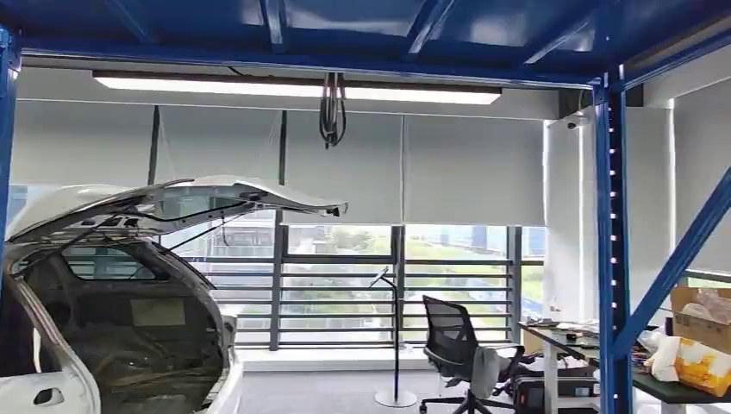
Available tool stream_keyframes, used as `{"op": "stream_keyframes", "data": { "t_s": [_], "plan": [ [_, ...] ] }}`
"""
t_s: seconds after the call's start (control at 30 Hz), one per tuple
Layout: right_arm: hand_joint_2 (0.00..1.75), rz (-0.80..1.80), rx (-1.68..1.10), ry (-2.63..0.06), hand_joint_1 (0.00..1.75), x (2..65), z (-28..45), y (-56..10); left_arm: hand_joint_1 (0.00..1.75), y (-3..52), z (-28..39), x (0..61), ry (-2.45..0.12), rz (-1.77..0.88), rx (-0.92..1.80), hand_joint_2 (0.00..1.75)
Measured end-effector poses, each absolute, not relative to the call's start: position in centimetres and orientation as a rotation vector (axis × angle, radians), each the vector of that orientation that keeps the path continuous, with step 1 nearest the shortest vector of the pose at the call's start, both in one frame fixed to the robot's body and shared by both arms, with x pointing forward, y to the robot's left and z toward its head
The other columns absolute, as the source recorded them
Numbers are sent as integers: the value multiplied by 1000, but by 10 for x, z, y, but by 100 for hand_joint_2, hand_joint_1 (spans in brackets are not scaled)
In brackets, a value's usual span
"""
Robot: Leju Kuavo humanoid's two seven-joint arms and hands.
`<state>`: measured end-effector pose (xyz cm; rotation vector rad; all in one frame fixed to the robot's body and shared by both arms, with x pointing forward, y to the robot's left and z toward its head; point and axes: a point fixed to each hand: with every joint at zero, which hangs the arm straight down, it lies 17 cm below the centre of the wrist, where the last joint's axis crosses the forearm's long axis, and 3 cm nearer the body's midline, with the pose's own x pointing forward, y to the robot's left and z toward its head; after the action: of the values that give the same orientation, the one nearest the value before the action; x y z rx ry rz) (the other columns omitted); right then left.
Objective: Take the parts from the cabinet and place them on the table.
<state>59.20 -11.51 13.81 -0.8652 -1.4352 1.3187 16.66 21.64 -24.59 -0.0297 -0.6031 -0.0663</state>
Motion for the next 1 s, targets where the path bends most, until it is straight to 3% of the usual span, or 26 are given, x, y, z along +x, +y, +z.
{"op": "stream_keyframes", "data": {
  "t_s": [0.27, 0.47, 0.83, 1.0],
  "plan": [
    [175, 1149, -681, -1709, 175, 577, 198, -82, 0, 220, -243, 171, -633, -48, -17, 175],
    [175, 786, -58, -2021, 175, 517, 264, -44, 0, 225, -235, 183, -713, -25, -1, 175],
    [175, 582, 1019, -1996, 175, 373, 330, 3, 0, 233, -227, 197, -767, 71, -17, 175],
    [175, 549, 1309, -1899, 175, 328, 348, 25, 0, 243, -234, 185, -725, 47, -11, 175]
  ]
}}
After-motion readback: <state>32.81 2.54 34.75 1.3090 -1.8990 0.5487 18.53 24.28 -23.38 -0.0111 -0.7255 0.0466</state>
